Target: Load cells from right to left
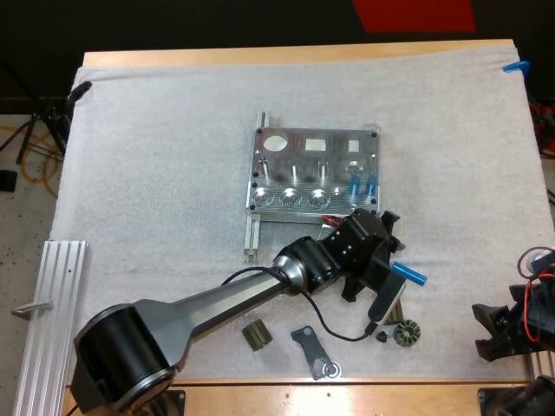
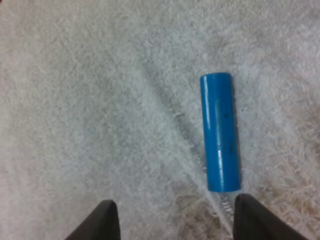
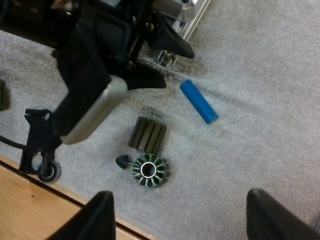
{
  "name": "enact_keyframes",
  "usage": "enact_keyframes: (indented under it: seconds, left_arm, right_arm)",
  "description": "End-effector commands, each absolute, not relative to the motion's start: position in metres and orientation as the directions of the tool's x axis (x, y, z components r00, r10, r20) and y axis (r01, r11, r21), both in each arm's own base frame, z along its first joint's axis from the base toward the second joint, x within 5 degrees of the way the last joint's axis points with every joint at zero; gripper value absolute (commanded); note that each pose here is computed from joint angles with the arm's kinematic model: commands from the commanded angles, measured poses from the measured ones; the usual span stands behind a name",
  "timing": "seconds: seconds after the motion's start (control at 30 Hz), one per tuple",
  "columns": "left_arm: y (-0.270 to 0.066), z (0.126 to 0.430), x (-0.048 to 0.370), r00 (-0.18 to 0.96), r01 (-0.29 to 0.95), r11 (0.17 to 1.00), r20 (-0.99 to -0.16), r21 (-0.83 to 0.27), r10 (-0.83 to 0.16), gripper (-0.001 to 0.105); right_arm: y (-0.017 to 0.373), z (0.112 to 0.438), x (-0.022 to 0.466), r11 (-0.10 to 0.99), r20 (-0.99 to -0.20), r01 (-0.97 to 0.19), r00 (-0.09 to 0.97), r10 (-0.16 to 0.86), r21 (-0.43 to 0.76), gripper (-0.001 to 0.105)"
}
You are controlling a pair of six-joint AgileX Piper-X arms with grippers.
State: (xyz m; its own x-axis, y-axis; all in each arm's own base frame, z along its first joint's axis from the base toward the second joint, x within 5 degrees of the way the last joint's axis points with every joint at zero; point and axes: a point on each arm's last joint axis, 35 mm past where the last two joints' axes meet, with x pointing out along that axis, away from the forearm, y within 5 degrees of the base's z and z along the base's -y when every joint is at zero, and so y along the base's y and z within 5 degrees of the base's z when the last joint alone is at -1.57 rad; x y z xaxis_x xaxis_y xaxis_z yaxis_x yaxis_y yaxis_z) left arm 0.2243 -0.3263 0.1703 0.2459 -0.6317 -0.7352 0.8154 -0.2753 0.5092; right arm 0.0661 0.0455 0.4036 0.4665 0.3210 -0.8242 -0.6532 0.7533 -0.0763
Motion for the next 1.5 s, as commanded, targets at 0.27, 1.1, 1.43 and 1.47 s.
enact_keyframes:
  seconds: [0.27, 1.1, 1.43, 1.47]
  left_arm:
    - [-0.335, 0.144, 0.230, 0.245, 0.804, -0.304, -0.751, 0.511, -0.613, 0.050]
    - [-0.342, 0.140, 0.236, 0.306, 0.837, -0.219, -0.761, 0.501, -0.572, 0.049]
    - [-0.335, 0.134, 0.230, 0.227, 0.911, -0.180, -0.818, 0.370, -0.528, 0.049]
    - [-0.335, 0.134, 0.229, 0.215, 0.914, -0.186, -0.818, 0.361, -0.534, 0.049]
  right_arm:
    - [0.042, 0.401, 0.061, 0.738, -0.844, -0.669, 0.443, 0.302, -0.087, 0.056]
    - [0.042, 0.401, 0.061, 0.712, -0.844, -0.694, 0.443, 0.302, -0.110, 0.056]
    - [0.043, 0.401, 0.060, 0.694, -0.843, -0.717, 0.412, 0.347, -0.064, 0.056]
    - [0.044, 0.401, 0.060, 0.693, -0.842, -0.718, 0.410, 0.350, -0.062, 0.056]
